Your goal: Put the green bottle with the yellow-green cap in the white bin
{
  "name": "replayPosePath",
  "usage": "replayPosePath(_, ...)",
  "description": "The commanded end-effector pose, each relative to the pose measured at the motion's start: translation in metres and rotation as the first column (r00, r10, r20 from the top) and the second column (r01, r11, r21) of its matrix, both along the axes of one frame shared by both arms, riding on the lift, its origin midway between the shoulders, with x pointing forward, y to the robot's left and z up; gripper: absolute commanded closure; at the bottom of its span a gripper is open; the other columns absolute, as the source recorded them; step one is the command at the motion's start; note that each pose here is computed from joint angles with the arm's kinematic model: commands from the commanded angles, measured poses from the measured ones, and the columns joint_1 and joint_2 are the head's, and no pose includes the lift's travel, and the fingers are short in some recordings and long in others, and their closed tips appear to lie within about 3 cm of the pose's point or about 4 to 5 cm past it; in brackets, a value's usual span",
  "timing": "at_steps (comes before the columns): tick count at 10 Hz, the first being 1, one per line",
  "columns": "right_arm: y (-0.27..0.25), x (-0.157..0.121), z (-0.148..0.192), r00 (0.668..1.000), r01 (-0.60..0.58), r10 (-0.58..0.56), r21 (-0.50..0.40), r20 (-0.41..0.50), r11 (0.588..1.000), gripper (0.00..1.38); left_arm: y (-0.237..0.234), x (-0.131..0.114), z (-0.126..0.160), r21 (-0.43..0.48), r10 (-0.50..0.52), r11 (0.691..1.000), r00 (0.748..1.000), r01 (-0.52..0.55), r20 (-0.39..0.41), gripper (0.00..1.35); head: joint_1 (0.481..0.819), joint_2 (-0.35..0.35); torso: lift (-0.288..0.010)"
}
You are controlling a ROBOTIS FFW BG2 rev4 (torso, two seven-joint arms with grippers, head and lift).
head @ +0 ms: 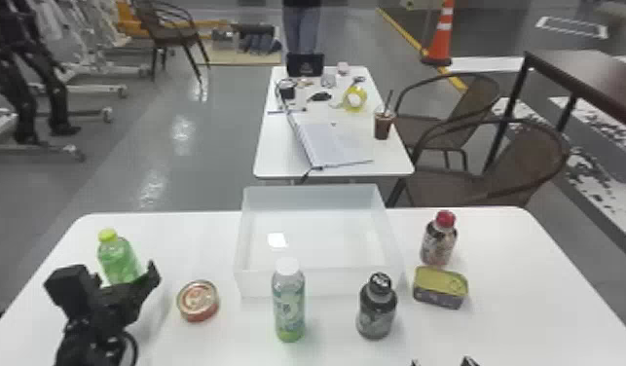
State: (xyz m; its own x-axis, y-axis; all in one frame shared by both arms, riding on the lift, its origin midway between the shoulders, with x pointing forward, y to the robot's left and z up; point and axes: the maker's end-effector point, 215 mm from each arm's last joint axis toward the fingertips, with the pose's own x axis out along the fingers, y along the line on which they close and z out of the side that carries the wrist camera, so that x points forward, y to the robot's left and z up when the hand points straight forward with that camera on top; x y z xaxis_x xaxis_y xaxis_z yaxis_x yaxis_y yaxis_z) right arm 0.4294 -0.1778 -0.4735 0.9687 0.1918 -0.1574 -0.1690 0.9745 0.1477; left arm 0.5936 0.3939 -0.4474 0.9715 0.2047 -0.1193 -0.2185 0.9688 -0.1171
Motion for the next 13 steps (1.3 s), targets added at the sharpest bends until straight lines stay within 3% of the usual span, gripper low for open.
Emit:
replayPosePath(1,0.0,0.001,0.0,1.0,0.001,-0.001,0.001,0.001,1.0,0.33,0.005,0.009,-0.003,0.003,-0.002,1.0,1.0,0.002,-0.023,0.17,0.549,0.0,-0.1)
replayPosePath(5,0.001,0.001,0.0,1.0,0.001,-0.001,0.002,0.001,1.0,0.33,0.022,0.02,-0.013,0.055,-0.001,0.998,0.997,0.006,-0.082,0.23,0.549,0.0,-0.1)
replayPosePath(7,0.001,0.0,0.0,1.0,0.002,-0.002,0.004,0.001,1.0,0.33,0.029,0.023,-0.012,0.097,-0.006,0.995,0.995,0.017,-0.104,0.61,0.549,0.0,-0.1)
replayPosePath(10,0.001,0.0,0.0,1.0,0.002,-0.002,0.004,0.001,1.0,0.33,0.029,0.022,-0.009,0.107,0.001,0.994,0.996,0.008,-0.088,0.65,0.549,0.0,-0.1)
replayPosePath(13,0.001,0.0,0.0,1.0,0.003,-0.003,0.005,0.001,1.0,0.33,-0.007,0.019,0.031,0.195,-0.076,0.978,0.997,0.072,0.01,0.65,0.549,0.0,-0.1)
